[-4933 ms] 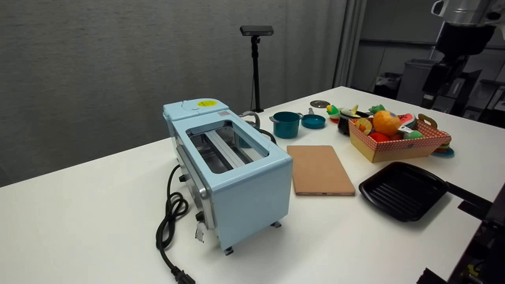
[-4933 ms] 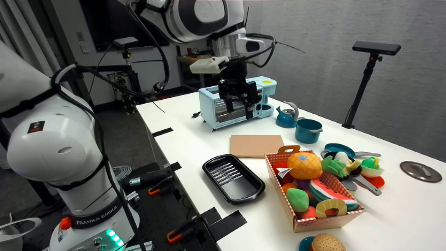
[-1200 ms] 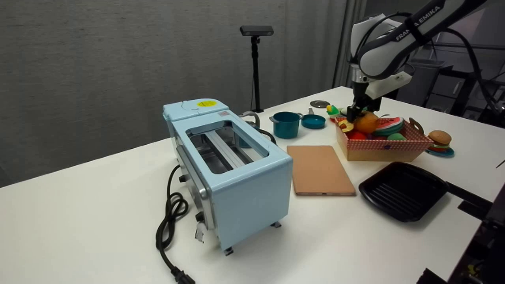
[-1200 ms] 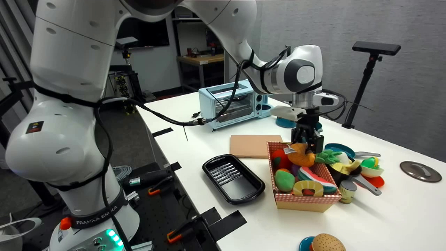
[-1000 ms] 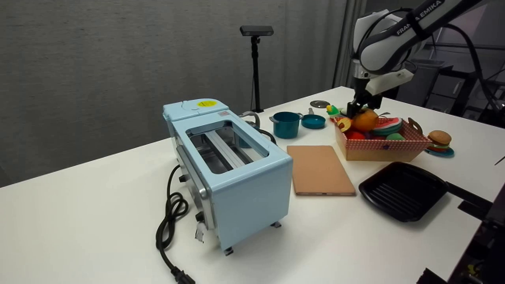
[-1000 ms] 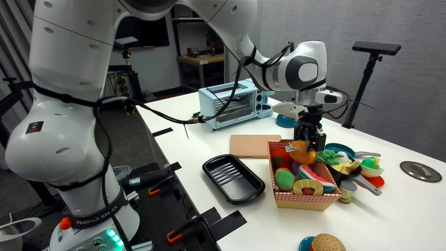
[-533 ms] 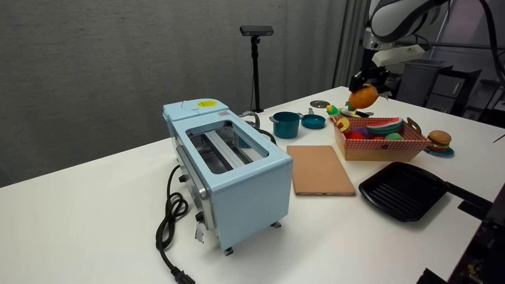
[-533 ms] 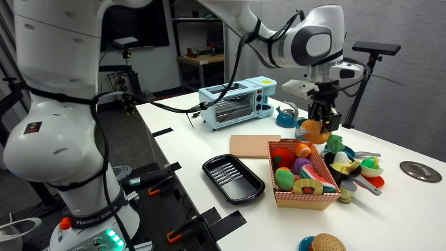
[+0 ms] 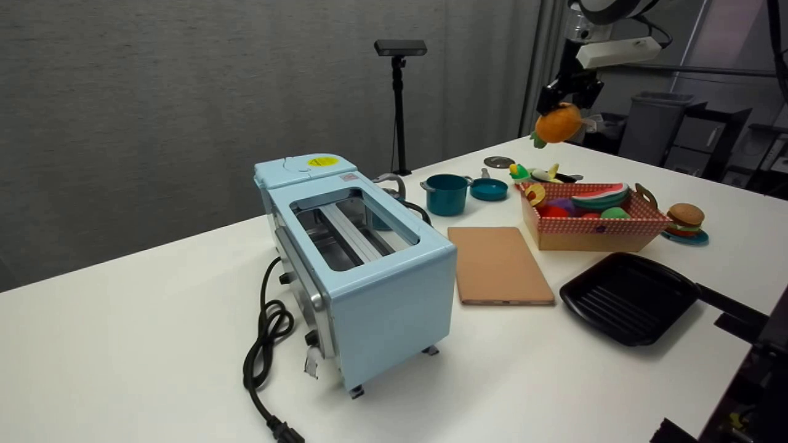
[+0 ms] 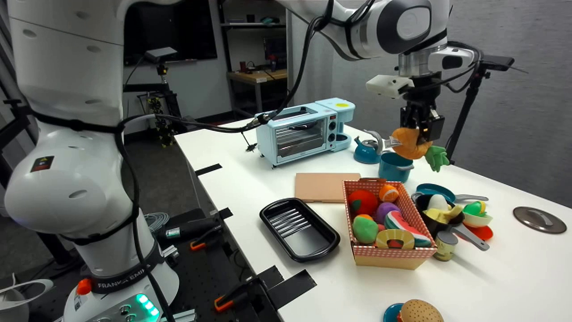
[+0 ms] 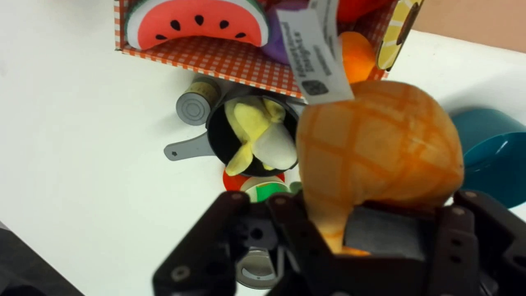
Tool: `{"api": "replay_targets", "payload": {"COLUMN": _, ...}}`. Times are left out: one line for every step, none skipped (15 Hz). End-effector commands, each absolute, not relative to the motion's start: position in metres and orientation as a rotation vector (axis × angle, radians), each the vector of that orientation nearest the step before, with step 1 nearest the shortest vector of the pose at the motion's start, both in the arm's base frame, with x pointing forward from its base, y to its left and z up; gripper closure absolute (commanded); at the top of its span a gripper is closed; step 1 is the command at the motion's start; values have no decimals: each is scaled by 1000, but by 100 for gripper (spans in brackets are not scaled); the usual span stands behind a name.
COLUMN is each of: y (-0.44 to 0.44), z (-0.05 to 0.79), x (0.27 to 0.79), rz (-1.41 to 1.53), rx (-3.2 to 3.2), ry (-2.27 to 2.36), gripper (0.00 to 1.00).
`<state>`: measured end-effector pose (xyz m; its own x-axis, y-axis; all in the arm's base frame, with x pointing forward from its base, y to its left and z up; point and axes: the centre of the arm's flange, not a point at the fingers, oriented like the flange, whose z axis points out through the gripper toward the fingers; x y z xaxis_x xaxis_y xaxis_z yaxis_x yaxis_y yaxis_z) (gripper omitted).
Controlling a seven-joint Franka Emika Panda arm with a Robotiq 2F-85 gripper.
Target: Remove the orange plush toy from the box
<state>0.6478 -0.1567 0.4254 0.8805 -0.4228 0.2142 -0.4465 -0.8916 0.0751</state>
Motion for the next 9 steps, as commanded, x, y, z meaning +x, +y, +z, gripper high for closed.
{"api": "replay_targets", "payload": {"y": -144, "z": 436, "x": 680, "rz": 279, "rx": 2977, "ry": -704, "gripper": 100}}
{"api": "replay_targets", "payload": {"y": -138, "z": 435, "x": 686, "rz": 276, "rx": 2988, "ry": -705, "gripper": 100}}
{"api": "replay_targets", "payload": {"y": -133, "z": 434, "x": 693, "rz": 271, "rx": 2998, "ry": -704, "gripper": 100}}
{"api": "replay_targets", "payload": {"y": -133, "z": 432, "x": 700, "rz": 265, "rx": 3009, "ry": -700, "gripper": 100}}
{"api": "replay_targets", "payload": {"y": -130, "z": 429, "x": 707, "rz": 257, "rx": 3015, "ry": -701, "gripper": 100}}
{"api": "replay_targets", "payload": {"y": -127, "z": 426, "x": 713, "rz": 253, "rx": 3021, "ry": -701, "gripper": 100}}
{"api": "replay_targets", "payload": {"y": -125, "z": 421, "x": 720, "rz": 240, "rx": 3025, "ry": -703, "gripper": 100}}
{"api": "replay_targets", "payload": {"y": -124, "z": 416, "x": 726, "rz": 228, "rx": 3032, "ry": -704, "gripper": 100}}
{"api": "replay_targets", "payload": {"y": -122, "z": 410, "x": 732, "rz": 211, "rx": 3039, "ry": -707, "gripper": 100}}
